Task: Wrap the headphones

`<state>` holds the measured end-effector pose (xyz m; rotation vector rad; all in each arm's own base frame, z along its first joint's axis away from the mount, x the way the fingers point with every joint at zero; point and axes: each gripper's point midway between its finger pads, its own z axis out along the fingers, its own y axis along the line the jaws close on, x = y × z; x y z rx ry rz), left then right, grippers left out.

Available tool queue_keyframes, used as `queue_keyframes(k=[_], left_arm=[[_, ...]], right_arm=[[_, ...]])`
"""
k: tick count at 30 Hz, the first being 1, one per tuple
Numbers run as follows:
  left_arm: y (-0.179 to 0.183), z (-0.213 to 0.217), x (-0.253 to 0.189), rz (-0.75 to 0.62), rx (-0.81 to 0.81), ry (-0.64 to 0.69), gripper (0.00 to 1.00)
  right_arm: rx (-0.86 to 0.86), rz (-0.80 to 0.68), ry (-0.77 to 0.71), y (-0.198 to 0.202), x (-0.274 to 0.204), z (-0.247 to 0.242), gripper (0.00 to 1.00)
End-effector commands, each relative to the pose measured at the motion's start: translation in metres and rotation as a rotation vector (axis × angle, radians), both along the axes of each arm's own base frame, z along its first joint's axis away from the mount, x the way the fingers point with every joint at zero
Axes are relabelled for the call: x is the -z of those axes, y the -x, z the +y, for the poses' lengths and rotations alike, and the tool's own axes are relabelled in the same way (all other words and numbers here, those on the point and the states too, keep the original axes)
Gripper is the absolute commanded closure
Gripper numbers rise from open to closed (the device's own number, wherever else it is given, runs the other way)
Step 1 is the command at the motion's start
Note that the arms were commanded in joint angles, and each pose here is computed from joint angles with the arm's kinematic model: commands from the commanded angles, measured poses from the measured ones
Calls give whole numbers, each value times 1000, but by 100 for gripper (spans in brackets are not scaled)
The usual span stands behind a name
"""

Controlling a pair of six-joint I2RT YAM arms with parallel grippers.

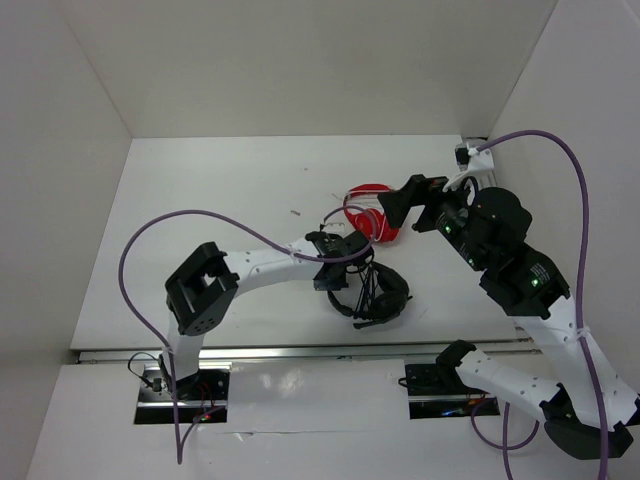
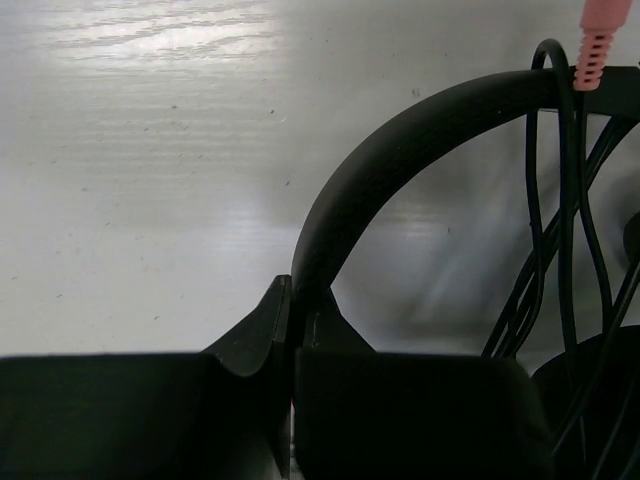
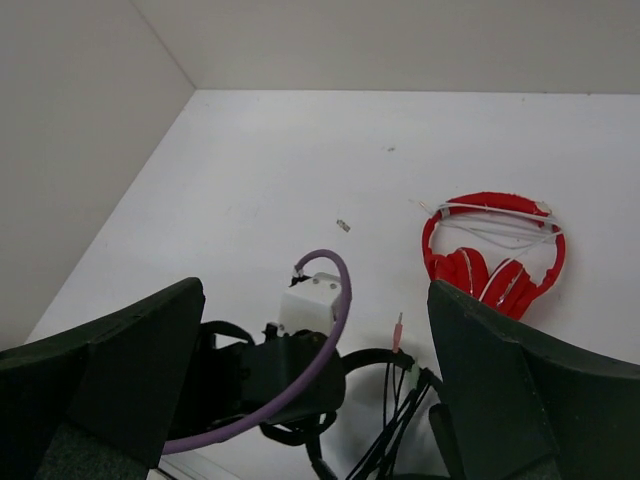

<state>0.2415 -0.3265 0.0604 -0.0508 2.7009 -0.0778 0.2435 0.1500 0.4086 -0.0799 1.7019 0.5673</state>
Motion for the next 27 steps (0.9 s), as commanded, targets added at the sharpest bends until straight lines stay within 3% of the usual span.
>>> queue_keyframes(k=[1, 5, 7, 8, 10, 12, 13, 16, 21, 27], left_arm=[[-13, -22, 2, -15, -54, 53, 100], [-12, -33, 16, 24, -67, 67, 99], [-14, -39, 15, 21, -72, 94, 92], [-12, -39, 16, 26, -68, 106, 88], [-7, -44, 15, 22, -54, 136, 69], [-2, -43, 9, 14, -44, 151, 58], [-2, -43, 6, 7, -44, 163, 48], [2, -34, -2, -7, -47, 167, 33], [5, -13, -22, -53, -62, 155, 22], [4, 13, -88, -192, -91, 249, 8]], right_arm=[[-11, -6, -13, 7, -6, -1, 0], [-22, 11, -3, 6, 2, 2, 0], [-32, 13, -3, 6, 5, 4, 0], [-41, 14, -3, 7, 5, 6, 0], [-42, 16, -2, 5, 8, 7, 0], [-52, 27, 4, 5, 14, 9, 0], [-61, 28, 4, 6, 14, 10, 0], [-61, 28, 4, 6, 14, 10, 0], [-81, 21, -3, 11, 9, 11, 0], [-111, 38, -18, 20, 11, 12, 0]])
